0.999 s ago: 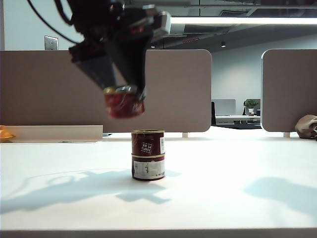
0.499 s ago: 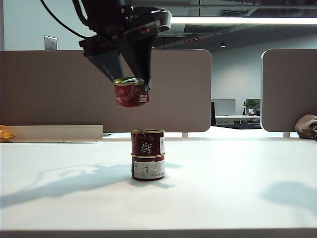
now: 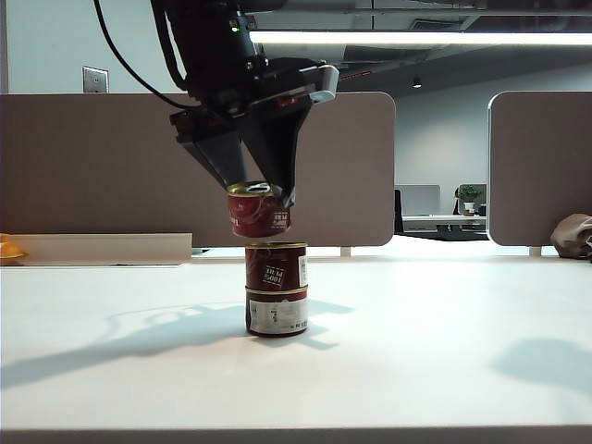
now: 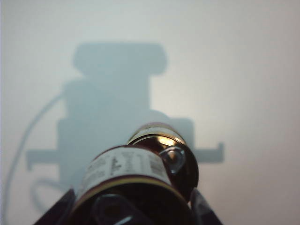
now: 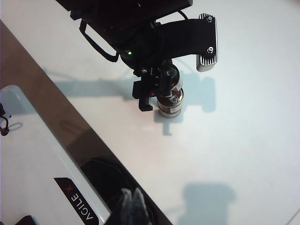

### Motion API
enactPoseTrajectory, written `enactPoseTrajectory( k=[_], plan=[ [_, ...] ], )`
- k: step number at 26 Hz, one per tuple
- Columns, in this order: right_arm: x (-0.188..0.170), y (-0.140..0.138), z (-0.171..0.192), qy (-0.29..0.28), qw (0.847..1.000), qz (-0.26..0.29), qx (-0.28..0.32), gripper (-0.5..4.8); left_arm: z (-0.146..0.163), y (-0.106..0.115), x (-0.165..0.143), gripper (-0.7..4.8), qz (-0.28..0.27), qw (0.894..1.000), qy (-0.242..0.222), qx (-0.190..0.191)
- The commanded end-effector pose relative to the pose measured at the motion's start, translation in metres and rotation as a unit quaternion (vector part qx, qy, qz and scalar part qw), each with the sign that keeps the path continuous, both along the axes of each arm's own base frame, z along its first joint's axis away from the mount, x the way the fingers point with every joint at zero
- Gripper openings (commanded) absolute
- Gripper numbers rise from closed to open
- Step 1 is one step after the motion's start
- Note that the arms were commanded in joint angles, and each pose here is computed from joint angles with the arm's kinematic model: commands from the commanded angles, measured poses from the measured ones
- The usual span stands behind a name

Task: Pick up the cans one by one and stack them together.

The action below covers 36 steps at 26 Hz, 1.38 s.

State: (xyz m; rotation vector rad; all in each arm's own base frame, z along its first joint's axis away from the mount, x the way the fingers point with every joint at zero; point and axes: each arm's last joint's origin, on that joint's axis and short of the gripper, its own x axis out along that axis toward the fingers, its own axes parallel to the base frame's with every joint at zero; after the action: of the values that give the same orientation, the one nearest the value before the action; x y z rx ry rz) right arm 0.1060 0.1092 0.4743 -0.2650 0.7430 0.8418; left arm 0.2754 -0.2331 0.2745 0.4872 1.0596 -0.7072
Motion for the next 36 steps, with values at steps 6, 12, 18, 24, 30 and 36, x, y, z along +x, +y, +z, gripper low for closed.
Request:
enactPoseTrajectory(
  k=[6, 12, 18, 24, 30, 36],
  plan=[
    [0.0, -0.001, 0.002, -0.013, 1.0, -0.012, 0.002, -0.06, 0.001, -0.003, 0.002, 1.43, -0.013, 1.0, 0.009, -0.022],
    [0.0, -0.001, 0.002, -0.012, 1.0, -0.013, 0.003, -0.06, 0.001, -0.004, 0.002, 1.43, -0.019, 0.999, 0.014, -0.034],
    [0.0, -0.001, 0.002, -0.01, 1.0, -0.014, 0.003, -0.06, 0.0, -0.004, 0.002, 1.43, -0.019, 0.999, 0.016, -0.032],
    [0.0, -0.001, 0.002, -0.007, 1.0, -0.018, 0.006, -0.06, -0.005, -0.005, 0.003, 1.43, -0.019, 0.999, 0.025, -0.025],
    [-0.001, -0.002, 0.002, -0.006, 1.0, -0.018, 0.008, -0.06, -0.014, -0.006, 0.004, 1.54, -0.018, 0.999, 0.041, -0.012],
    [-0.001, -0.002, 0.002, -0.005, 1.0, -0.018, 0.008, -0.05, -0.013, -0.006, 0.005, 2.68, -0.018, 0.999, 0.038, -0.014]
  ],
)
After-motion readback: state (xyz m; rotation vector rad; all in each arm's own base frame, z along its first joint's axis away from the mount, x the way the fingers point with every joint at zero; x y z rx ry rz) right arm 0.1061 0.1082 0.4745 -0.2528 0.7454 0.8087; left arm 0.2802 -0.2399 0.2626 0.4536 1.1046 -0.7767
